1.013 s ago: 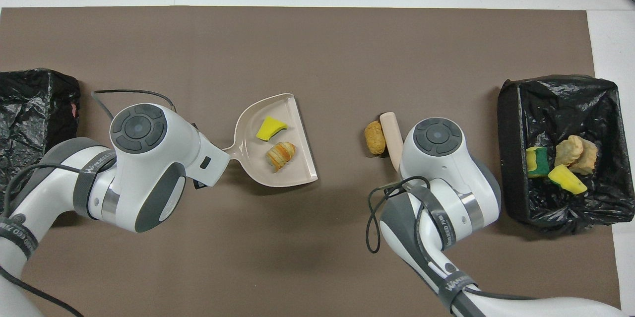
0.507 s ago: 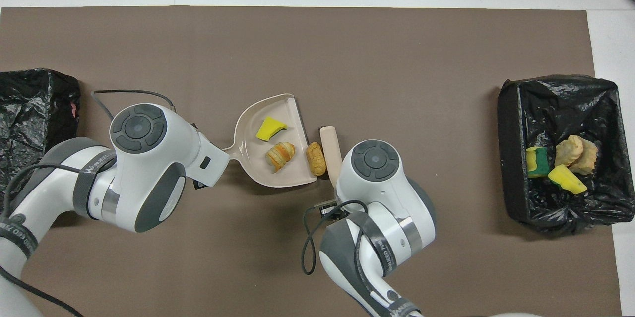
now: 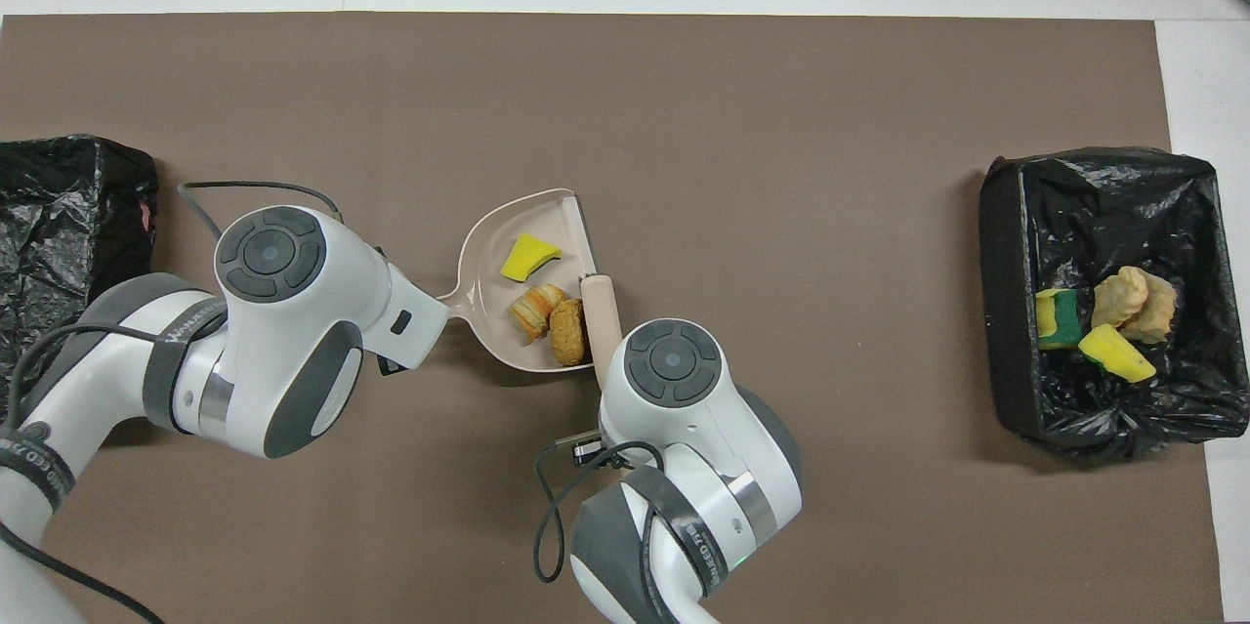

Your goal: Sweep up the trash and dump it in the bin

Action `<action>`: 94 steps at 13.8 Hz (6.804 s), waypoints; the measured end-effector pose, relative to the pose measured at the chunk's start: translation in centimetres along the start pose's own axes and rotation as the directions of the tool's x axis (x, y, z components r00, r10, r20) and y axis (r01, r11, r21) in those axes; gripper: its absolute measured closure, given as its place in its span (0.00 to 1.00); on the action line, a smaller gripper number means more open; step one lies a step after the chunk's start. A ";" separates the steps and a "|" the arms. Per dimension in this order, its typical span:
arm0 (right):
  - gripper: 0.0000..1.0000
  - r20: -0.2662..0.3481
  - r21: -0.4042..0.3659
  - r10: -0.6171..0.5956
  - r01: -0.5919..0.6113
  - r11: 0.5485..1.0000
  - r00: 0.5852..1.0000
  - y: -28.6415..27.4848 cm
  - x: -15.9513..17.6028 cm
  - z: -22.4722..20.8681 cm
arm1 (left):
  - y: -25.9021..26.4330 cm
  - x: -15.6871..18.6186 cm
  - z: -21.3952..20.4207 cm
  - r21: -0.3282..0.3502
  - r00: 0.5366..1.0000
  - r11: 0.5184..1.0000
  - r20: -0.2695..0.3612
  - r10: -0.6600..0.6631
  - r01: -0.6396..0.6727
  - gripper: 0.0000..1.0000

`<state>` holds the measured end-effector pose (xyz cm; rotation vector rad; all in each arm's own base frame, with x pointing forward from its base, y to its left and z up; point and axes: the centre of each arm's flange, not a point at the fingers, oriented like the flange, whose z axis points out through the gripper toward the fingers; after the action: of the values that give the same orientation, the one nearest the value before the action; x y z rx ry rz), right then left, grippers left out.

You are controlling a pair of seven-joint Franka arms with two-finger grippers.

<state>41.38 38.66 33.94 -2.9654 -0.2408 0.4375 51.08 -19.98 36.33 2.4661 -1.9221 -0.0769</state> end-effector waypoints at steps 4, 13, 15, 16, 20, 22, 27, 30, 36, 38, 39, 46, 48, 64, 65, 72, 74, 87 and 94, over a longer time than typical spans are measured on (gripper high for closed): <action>0.74 -0.015 0.011 -0.007 0.007 1.000 1.000 -1.6 -0.4 -0.7 | -0.5 -0.8 0.1 -0.038 0.998 0.998 -0.047 -0.048 0.046 0.68; 0.74 -0.059 0.035 -0.003 0.005 0.999 0.998 -1.6 0.0 -3.6 | -1.5 -1.8 -0.2 -0.076 0.982 0.988 -0.128 -0.140 0.131 0.68; 0.74 -0.062 0.037 -0.004 0.006 0.999 0.998 -1.7 0.0 -4.0 | -1.6 -1.9 -0.2 -0.076 0.981 0.988 -0.132 -0.145 0.136 0.68; 0.74 -0.064 0.037 -0.004 0.007 0.999 0.998 -1.7 0.0 -4.3 | -1.6 -1.9 -0.2 -0.075 0.980 0.988 -0.135 -0.147 0.138 0.68; 0.74 -0.069 0.039 -0.003 0.006 0.999 0.998 -1.5 -0.4 -6.0 | -2.2 -2.4 -0.7 -0.071 0.974 0.985 -0.151 -0.167 0.158 0.68; 0.74 -0.056 0.031 -0.009 0.011 0.999 0.998 -1.6 -0.8 -6.7 | -2.3 -2.7 -0.9 -0.067 0.972 0.984 -0.155 -0.174 0.166 0.68; 0.74 -0.028 0.013 0.025 -0.025 1.000 0.999 -1.5 -1.8 -8.0 | -2.5 -3.0 -1.0 -0.073 0.968 0.981 -0.162 -0.190 0.180 0.68; 0.74 -0.032 0.011 0.107 -0.107 0.994 0.994 -1.8 -3.1 -9.1 | -3.7 -5.0 -1.0 -0.076 0.956 0.969 -0.165 -0.244 0.235 0.68; 0.74 0.009 -0.067 0.197 -0.196 0.978 0.980 -6.5 -8.5 -2.9 | -8.0 -10.3 -4.2 -0.063 0.888 0.921 -0.249 -0.386 0.383 0.68; 0.74 0.017 -0.098 0.199 -0.196 0.976 0.980 -9.6 -11.0 1.3 | -9.1 -11.9 -6.1 -0.064 0.870 0.908 -0.265 -0.415 0.413 0.68; 0.74 0.022 -0.109 0.188 -0.185 0.977 0.982 -10.6 -11.8 2.9 | -9.4 -12.9 -7.2 -0.080 0.865 0.902 -0.259 -0.430 0.424 0.68; 0.74 0.053 -0.164 0.167 -0.156 0.974 0.985 -10.8 -13.7 6.6 | -8.0 -22.2 -17.3 -0.137 0.815 0.847 -0.234 -0.531 0.513 0.68; 0.74 0.051 -0.162 0.169 -0.159 0.974 0.984 -10.7 -13.6 6.6 | -7.5 -24.8 -19.0 -0.142 0.785 0.818 -0.231 -0.575 0.557 0.68; 0.00 0.004 -0.028 0.249 -0.248 0.968 0.969 -8.3 -7.7 0.4 | -7.5 -49.2 -21.6 0.113 0.653 0.650 0.006 -0.757 0.752 0.68; 0.00 -0.018 0.002 0.275 -0.276 0.961 0.961 -7.1 -6.7 -1.6 | -7.5 -50.1 -21.1 0.131 0.673 0.673 0.052 -0.738 0.728 0.68; 0.00 -0.274 0.018 0.373 -0.383 0.924 0.887 4.4 -4.4 -16.2 | -7.0 -53.2 -18.9 0.142 0.764 0.839 0.355 -0.538 0.525 0.68; 0.00 -0.266 0.027 0.451 -0.461 0.887 0.852 9.6 -4.0 -21.7 | -7.2 -53.2 -19.0 0.143 0.768 0.867 0.414 -0.490 0.476 0.68; 0.00 -0.345 -0.070 0.351 -0.397 0.915 0.871 26.5 -3.0 -35.9 | -11.4 -47.6 -21.7 0.138 0.666 0.990 0.739 -0.102 -0.002 0.68; 0.00 -0.340 -0.074 0.341 -0.387 0.919 0.876 28.5 -2.7 -36.6 | -12.8 -42.5 -24.6 0.194 0.645 0.973 0.761 -0.069 -0.125 0.68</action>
<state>53.56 6.31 64.94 -3.1592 0.3464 -0.0394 54.30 23.91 61.61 2.8229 -2.3344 -1.1584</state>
